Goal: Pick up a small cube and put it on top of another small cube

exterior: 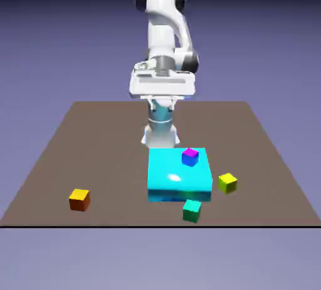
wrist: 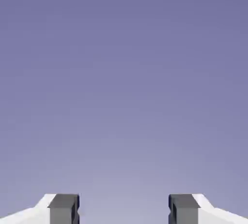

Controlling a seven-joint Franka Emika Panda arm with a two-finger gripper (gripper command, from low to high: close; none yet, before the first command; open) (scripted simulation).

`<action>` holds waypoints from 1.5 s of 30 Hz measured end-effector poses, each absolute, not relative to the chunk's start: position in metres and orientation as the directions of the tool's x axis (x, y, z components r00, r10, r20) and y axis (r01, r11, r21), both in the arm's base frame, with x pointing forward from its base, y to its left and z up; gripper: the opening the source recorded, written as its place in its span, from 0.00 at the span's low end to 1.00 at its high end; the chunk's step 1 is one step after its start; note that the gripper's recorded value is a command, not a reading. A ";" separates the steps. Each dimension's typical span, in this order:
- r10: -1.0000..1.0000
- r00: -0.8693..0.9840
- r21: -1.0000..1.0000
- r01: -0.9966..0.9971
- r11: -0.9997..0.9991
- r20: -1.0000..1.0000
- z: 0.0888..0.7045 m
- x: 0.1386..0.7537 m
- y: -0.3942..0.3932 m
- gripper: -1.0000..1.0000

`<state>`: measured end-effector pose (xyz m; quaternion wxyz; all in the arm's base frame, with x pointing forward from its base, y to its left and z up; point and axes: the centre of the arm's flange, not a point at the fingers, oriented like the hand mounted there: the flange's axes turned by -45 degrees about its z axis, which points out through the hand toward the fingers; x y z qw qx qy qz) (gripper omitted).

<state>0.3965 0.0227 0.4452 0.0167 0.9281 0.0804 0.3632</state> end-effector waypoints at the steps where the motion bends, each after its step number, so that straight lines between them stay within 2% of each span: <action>1: 0.251 0.734 0.132 0.217 -0.967 0.631 0.434 0.402 0.038 0.50; 6: 0.666 0.642 0.275 0.609 -0.744 0.381 0.374 0.412 0.115 0.50; 11: 0.937 0.334 0.282 0.894 -0.349 0.102 0.310 0.401 0.188 0.50; 15: 0.995 -0.007 0.195 0.981 0.025 -0.097 0.256 0.377 0.239 0.50; 20: 0.849 -0.456 0.000 0.881 0.473 -0.266 0.190 0.331 0.294 0.50; 26: 0.850 -0.456 0.001 0.881 0.473 -0.266 0.128 0.337 0.284 0.50; 27: 0.849 -0.456 0.000 0.881 0.473 -0.266 0.121 0.337 0.282 0.00; 29: 0.849 -0.456 0.000 0.881 0.473 -0.266 0.121 0.337 0.282 0.00; 34: 0.849 -0.456 0.000 0.881 0.473 -0.266 0.183 0.332 0.293 0.00; 36: 0.849 -0.460 0.001 0.879 0.477 -0.261 0.187 0.341 0.297 0.00; 41: 0.953 -0.127 -0.016 0.992 0.128 -0.275 0.188 0.423 0.270 0.00; 45: 0.936 0.204 -0.049 0.973 -0.227 -0.287 0.193 0.482 0.230 0.00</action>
